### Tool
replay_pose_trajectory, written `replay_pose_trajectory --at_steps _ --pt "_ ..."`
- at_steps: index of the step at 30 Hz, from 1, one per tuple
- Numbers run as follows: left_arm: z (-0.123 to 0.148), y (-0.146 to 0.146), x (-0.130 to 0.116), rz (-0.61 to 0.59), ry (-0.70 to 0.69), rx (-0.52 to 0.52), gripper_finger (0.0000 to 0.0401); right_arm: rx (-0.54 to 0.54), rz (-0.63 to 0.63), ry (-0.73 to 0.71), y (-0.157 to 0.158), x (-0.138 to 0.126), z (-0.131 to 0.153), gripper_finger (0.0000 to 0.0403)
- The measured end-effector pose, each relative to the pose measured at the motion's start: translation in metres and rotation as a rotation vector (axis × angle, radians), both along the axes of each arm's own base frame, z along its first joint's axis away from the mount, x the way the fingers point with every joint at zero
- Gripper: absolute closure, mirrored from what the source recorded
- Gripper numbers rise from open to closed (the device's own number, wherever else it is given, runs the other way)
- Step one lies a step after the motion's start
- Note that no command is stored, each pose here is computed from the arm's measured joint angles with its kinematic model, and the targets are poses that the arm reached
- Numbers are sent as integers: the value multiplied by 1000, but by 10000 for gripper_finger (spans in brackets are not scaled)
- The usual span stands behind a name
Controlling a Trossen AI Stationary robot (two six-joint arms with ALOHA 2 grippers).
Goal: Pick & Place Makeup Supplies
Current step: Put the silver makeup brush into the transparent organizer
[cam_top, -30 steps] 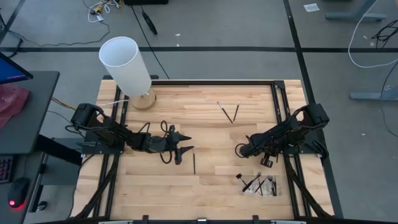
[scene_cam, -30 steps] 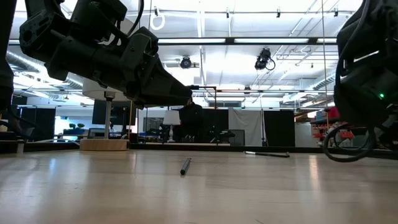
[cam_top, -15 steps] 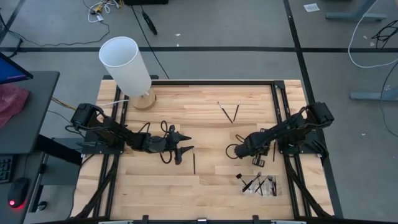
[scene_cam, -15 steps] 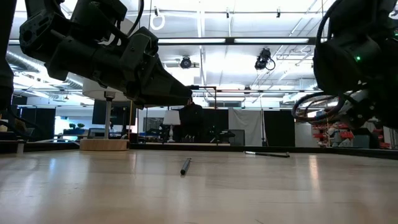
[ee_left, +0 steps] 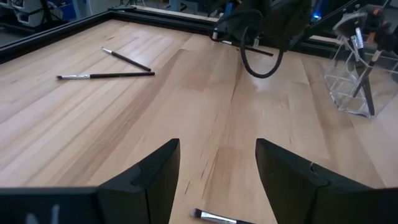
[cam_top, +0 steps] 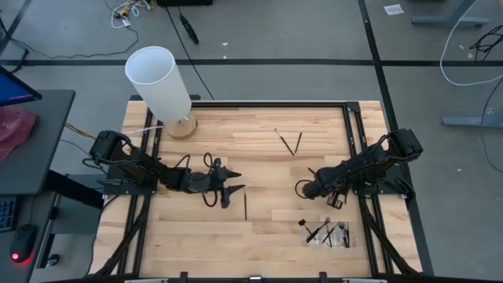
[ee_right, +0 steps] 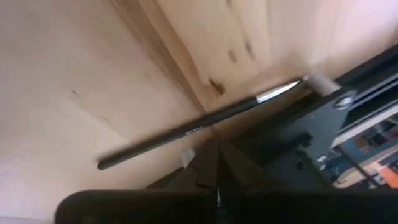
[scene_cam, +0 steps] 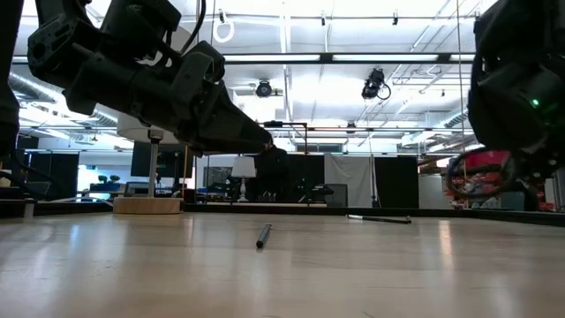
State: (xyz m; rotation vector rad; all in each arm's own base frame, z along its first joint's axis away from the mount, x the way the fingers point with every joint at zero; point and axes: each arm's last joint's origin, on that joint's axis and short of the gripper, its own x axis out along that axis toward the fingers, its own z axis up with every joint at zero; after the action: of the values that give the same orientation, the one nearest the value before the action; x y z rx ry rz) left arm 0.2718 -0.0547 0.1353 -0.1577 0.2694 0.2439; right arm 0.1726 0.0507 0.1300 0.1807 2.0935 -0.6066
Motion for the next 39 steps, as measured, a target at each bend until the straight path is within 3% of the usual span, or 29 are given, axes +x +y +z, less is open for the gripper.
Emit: replay_pose_trajectory --at_steps 15,22,34,39 --pt "-1 0 0 3 12 -4 188 20 -15 40 -2 -13 -20 402" --pt "-1 0 0 3 12 -4 188 5 14 -47 -1 -3 -21 403" --pt "-1 0 0 5 10 -11 188 -91 253 -265 11 40 7 403" --pt "-1 0 0 5 10 -11 188 -216 157 -392 10 41 26 388"
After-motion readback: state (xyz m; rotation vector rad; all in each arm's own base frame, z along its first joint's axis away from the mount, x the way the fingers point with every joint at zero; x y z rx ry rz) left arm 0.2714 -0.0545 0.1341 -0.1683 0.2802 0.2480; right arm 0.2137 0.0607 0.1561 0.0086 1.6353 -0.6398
